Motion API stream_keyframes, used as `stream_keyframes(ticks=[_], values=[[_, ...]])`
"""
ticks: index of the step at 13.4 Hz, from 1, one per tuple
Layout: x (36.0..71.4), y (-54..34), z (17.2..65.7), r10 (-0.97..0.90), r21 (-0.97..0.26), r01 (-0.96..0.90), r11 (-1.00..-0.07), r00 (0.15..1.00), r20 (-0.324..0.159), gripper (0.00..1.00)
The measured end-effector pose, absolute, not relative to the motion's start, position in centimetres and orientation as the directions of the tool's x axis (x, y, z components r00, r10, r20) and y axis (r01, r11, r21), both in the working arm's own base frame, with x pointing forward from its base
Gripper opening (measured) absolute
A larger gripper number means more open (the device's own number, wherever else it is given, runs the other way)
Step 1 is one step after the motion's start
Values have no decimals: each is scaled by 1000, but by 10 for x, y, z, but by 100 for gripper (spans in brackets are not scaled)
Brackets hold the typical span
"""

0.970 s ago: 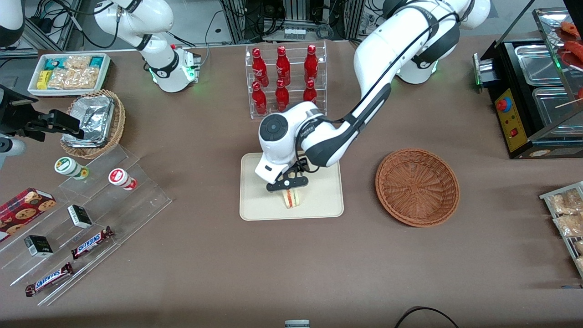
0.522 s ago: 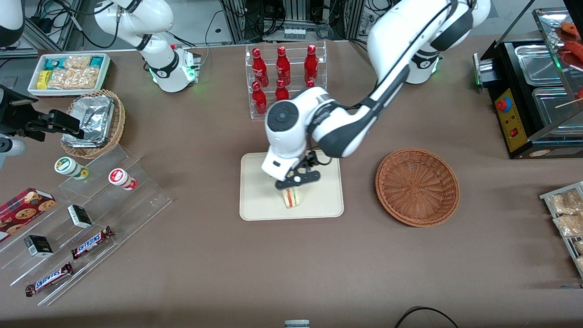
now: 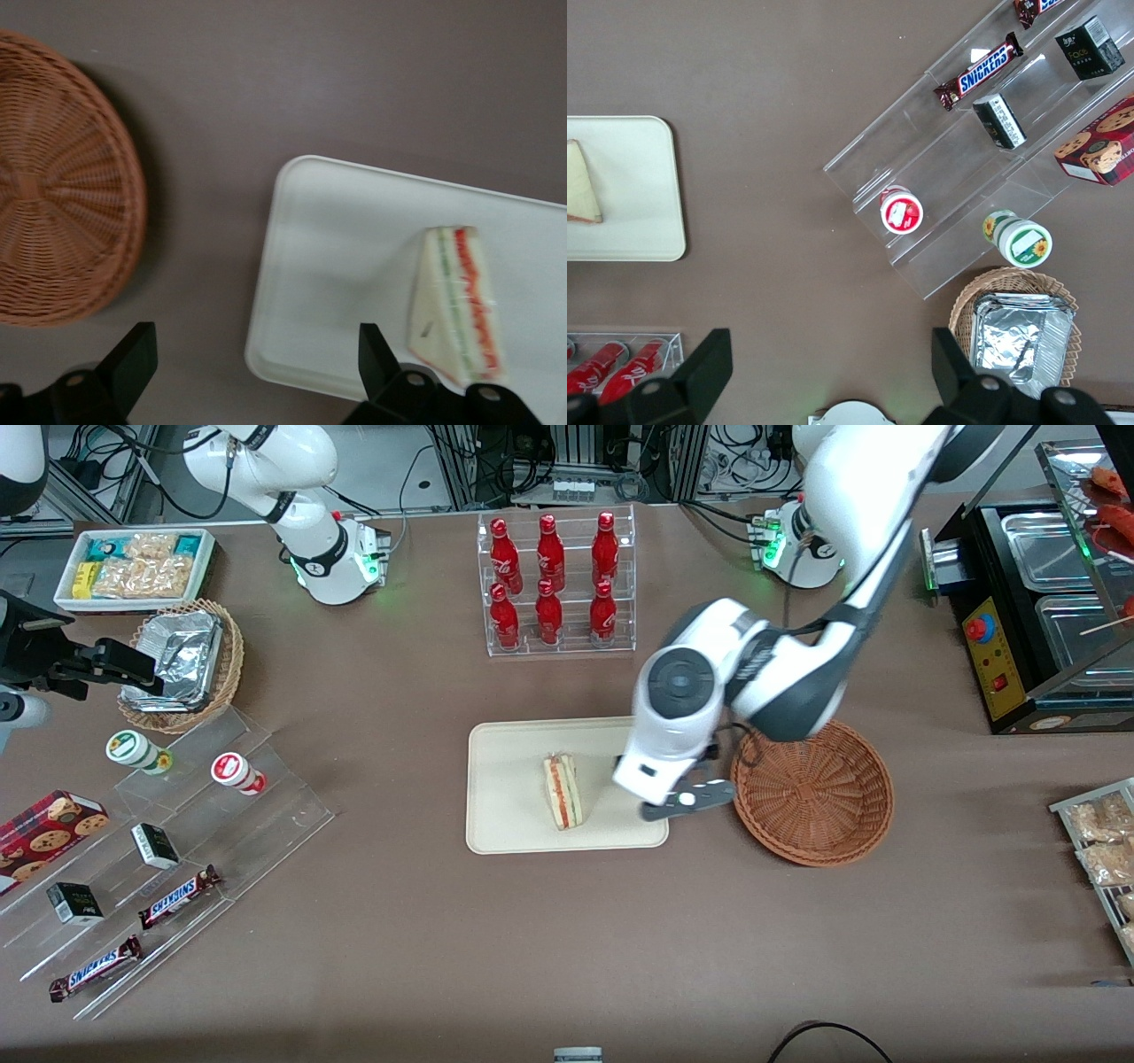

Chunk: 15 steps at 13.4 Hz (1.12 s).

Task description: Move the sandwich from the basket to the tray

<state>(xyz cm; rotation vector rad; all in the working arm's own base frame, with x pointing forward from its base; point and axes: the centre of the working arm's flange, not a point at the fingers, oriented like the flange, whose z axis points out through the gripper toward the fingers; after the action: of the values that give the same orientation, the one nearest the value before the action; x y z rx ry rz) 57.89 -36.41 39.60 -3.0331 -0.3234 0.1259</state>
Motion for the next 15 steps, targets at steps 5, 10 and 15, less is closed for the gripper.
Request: stream_keyframes(ticks=[5, 10, 15], values=[[570, -274, 444, 94, -104, 83, -991, 989, -115, 100], [568, -189, 484, -64, -87, -83, -993, 976, -206, 100], [577, -108, 534, -323, -3, -332, -943, 920, -224, 100]])
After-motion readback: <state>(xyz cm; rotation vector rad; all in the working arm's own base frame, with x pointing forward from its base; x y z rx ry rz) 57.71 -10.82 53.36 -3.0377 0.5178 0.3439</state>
